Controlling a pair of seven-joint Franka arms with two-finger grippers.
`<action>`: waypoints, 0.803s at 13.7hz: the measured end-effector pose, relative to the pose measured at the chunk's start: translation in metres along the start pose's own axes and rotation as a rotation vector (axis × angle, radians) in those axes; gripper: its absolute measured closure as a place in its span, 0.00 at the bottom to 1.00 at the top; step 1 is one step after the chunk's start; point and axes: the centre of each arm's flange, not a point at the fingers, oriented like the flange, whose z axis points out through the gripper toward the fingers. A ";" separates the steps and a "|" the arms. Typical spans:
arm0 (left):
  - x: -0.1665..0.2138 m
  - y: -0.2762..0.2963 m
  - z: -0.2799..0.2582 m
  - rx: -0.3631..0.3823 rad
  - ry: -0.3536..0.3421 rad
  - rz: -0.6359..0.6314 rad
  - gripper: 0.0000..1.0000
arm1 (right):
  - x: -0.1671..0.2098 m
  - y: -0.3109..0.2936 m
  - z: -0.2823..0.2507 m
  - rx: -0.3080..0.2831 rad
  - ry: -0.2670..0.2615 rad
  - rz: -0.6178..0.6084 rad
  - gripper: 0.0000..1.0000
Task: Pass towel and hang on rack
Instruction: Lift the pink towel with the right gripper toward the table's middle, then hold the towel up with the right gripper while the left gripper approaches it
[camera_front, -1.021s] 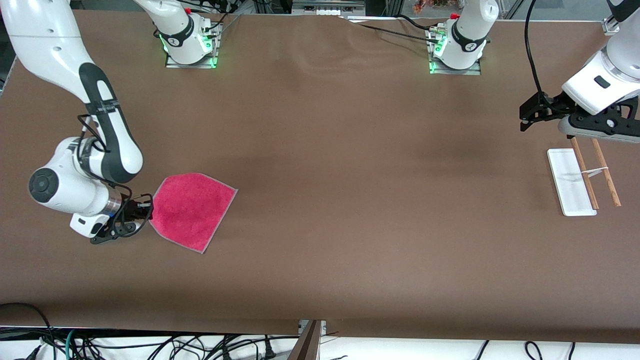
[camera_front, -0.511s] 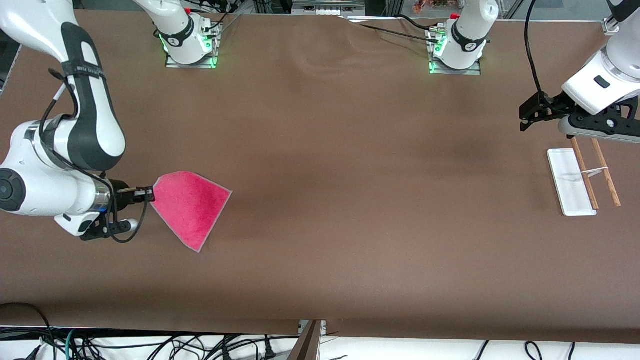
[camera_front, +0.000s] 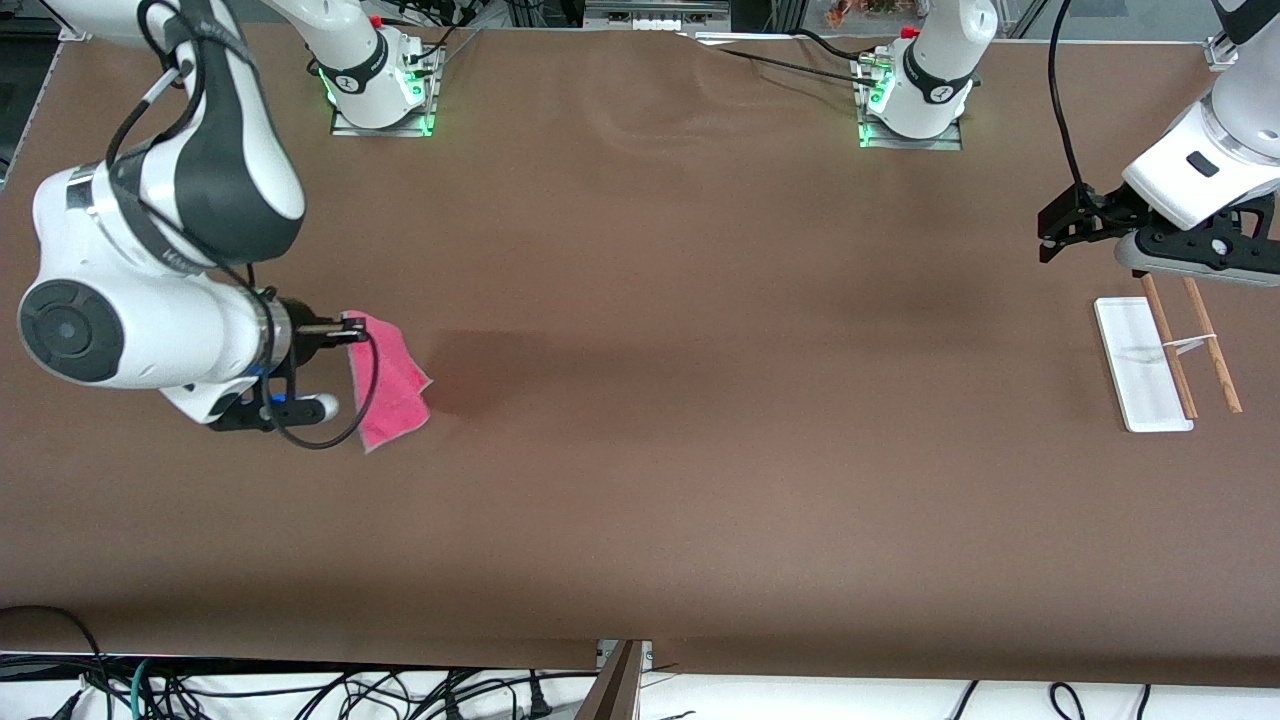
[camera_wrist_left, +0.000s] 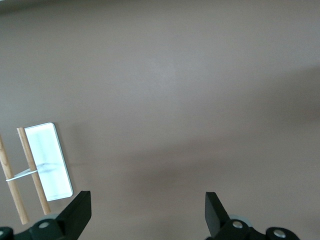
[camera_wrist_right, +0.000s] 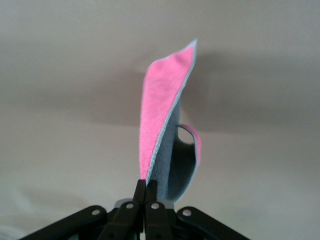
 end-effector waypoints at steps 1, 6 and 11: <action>0.001 0.005 0.007 -0.050 -0.024 -0.002 0.00 | -0.009 -0.020 -0.006 -0.007 -0.001 0.019 0.98; 0.022 0.048 0.061 -0.315 -0.147 0.008 0.00 | -0.066 -0.125 -0.029 0.067 0.001 0.148 0.98; 0.030 0.145 0.091 -0.568 -0.214 0.166 0.00 | -0.122 -0.221 -0.042 0.185 -0.005 0.262 0.98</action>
